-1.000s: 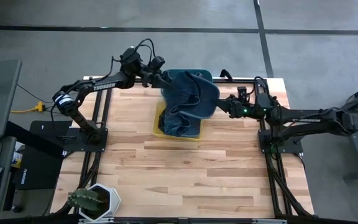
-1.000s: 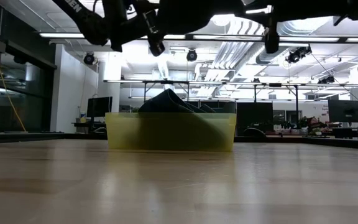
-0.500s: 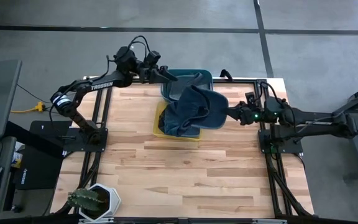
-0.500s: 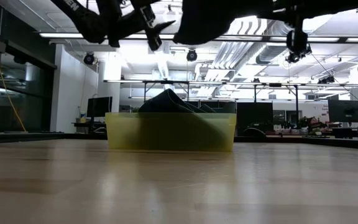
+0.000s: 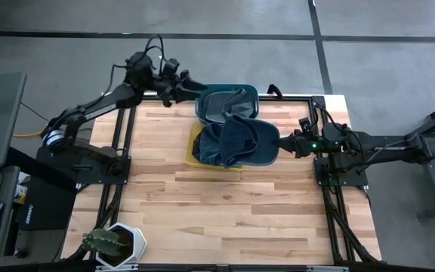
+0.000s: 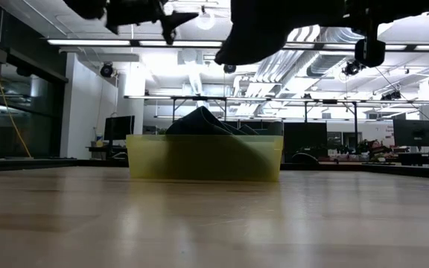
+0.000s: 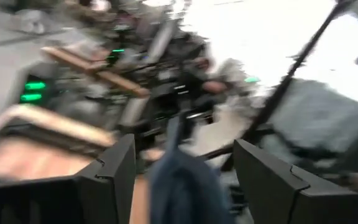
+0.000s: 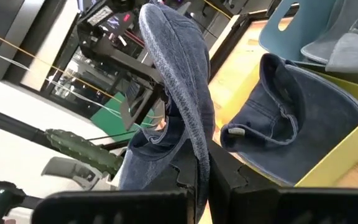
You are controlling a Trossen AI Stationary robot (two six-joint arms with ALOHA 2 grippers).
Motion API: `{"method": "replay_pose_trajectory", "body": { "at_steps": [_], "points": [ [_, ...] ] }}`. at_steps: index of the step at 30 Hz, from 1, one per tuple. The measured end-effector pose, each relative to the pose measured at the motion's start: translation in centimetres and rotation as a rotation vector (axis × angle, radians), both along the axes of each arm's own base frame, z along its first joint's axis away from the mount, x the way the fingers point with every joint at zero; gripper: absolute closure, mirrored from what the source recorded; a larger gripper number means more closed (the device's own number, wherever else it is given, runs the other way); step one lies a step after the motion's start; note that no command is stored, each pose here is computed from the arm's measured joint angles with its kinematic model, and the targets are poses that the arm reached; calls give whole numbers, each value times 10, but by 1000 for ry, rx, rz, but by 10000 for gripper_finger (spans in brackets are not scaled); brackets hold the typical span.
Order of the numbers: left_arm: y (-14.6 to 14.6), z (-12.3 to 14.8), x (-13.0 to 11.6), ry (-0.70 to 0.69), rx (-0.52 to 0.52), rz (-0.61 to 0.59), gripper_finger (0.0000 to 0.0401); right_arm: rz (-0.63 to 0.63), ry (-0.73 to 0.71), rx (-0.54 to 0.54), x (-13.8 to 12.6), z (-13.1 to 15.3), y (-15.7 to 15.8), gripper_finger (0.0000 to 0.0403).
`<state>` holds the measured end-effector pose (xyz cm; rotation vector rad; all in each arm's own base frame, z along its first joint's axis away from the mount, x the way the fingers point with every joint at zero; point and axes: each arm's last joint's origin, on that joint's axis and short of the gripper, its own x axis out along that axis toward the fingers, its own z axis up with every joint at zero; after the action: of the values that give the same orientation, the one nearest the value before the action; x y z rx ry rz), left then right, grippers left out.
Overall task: Pick & Place hat
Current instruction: Put the blue cap into the yellow bin
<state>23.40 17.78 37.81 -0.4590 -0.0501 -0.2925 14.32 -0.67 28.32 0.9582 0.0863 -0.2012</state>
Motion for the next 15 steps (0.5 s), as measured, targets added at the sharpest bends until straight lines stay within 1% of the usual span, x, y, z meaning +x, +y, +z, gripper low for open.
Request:
{"method": "replay_pose_trajectory", "body": {
  "at_steps": [4,6,9,15],
  "points": [
    [-19,-7,-7,142,63,167,206,-12,3,-1,1,0,1,398],
    [-32,-9,-11,211,88,205,213,-14,11,0,2,-2,1,398],
    [-52,-3,-17,237,137,205,221,-17,45,11,8,-6,1,398],
    [-77,-7,-19,332,148,211,224,-16,113,8,28,-18,0,398]
  ]
}}
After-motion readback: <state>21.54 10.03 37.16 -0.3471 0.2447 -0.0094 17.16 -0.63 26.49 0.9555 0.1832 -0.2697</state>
